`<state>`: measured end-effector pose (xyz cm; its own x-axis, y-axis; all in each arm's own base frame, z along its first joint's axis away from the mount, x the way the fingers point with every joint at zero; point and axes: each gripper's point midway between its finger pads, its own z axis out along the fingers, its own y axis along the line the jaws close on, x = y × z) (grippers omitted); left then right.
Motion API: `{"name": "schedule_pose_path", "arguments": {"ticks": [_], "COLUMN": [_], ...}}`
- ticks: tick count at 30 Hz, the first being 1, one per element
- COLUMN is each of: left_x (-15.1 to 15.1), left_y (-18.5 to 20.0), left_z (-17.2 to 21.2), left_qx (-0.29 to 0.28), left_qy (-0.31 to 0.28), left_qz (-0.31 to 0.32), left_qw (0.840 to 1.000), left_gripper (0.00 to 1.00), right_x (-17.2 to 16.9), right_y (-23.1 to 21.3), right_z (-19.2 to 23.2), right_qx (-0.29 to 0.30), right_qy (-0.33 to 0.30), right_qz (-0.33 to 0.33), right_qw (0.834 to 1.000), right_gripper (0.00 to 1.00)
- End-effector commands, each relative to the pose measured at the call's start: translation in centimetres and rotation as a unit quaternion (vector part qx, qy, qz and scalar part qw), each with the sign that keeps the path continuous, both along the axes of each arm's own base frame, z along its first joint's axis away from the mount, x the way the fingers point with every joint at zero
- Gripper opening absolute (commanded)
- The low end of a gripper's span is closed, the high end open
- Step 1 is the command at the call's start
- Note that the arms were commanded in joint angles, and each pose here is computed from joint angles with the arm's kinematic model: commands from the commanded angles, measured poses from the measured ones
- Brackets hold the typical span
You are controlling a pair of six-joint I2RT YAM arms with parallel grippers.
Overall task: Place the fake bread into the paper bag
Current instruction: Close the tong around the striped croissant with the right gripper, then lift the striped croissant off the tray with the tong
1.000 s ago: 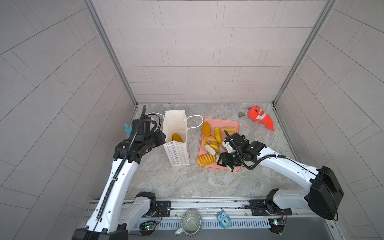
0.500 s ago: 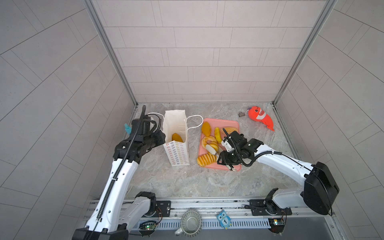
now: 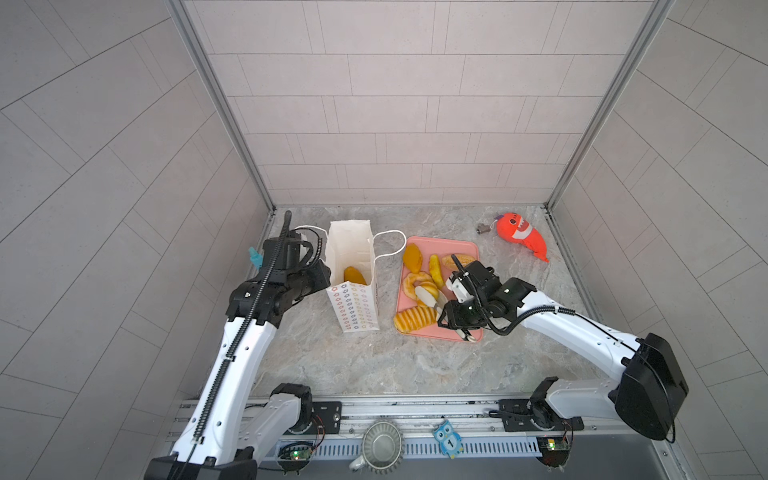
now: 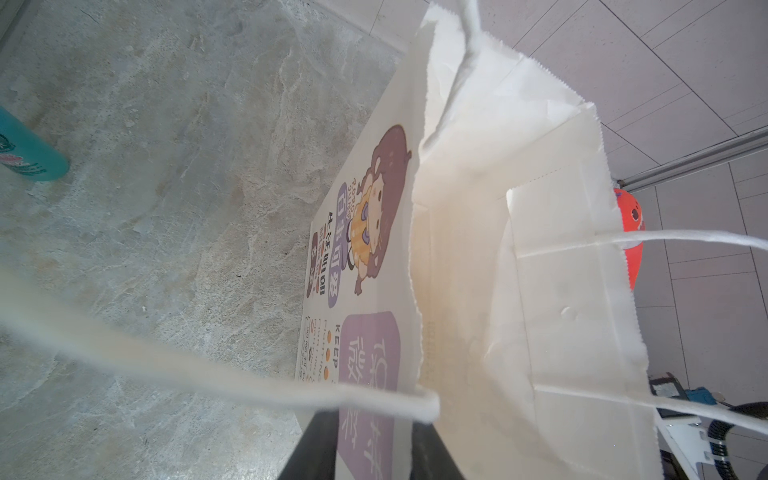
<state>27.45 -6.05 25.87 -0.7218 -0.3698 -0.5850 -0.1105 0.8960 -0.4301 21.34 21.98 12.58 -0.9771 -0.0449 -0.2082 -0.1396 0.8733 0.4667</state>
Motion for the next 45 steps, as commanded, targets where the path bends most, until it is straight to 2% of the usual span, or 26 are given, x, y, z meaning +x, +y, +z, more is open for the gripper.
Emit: {"name": "schedule_pose_path", "arguments": {"ticks": [1,16,20,36,45], "left_x": [-0.3,0.0,0.1,0.5,0.4], "left_y": [0.2,-0.8,-1.0,-1.1,-1.2], "left_z": [1.3,2.2,2.4,2.1,1.9], "left_qx": [0.001,-0.025,-0.032,-0.036,-0.035], "left_qy": [-0.013,-0.02,-0.022,-0.017,-0.017], "left_qz": [0.0,-0.013,-0.015,-0.016,-0.018], "left_qw": [1.0,0.999,0.999,0.999,0.999], "left_gripper": [0.33,0.38,0.3,0.08,0.05], "right_x": [-0.1,0.5,0.8,1.3,1.5], "right_y": [-0.3,-1.5,-2.0,-2.7,-2.9], "right_z": [1.4,4.9,5.9,7.7,8.4], "right_qx": [0.01,0.01,0.006,-0.01,-0.01], "right_qy": [-0.015,-0.079,-0.102,-0.125,-0.132], "right_qz": [-0.005,-0.013,-0.018,-0.014,-0.013], "right_qw": [1.0,0.997,0.995,0.992,0.991], "right_gripper": [0.46,0.46,0.46,0.46,0.46]}}
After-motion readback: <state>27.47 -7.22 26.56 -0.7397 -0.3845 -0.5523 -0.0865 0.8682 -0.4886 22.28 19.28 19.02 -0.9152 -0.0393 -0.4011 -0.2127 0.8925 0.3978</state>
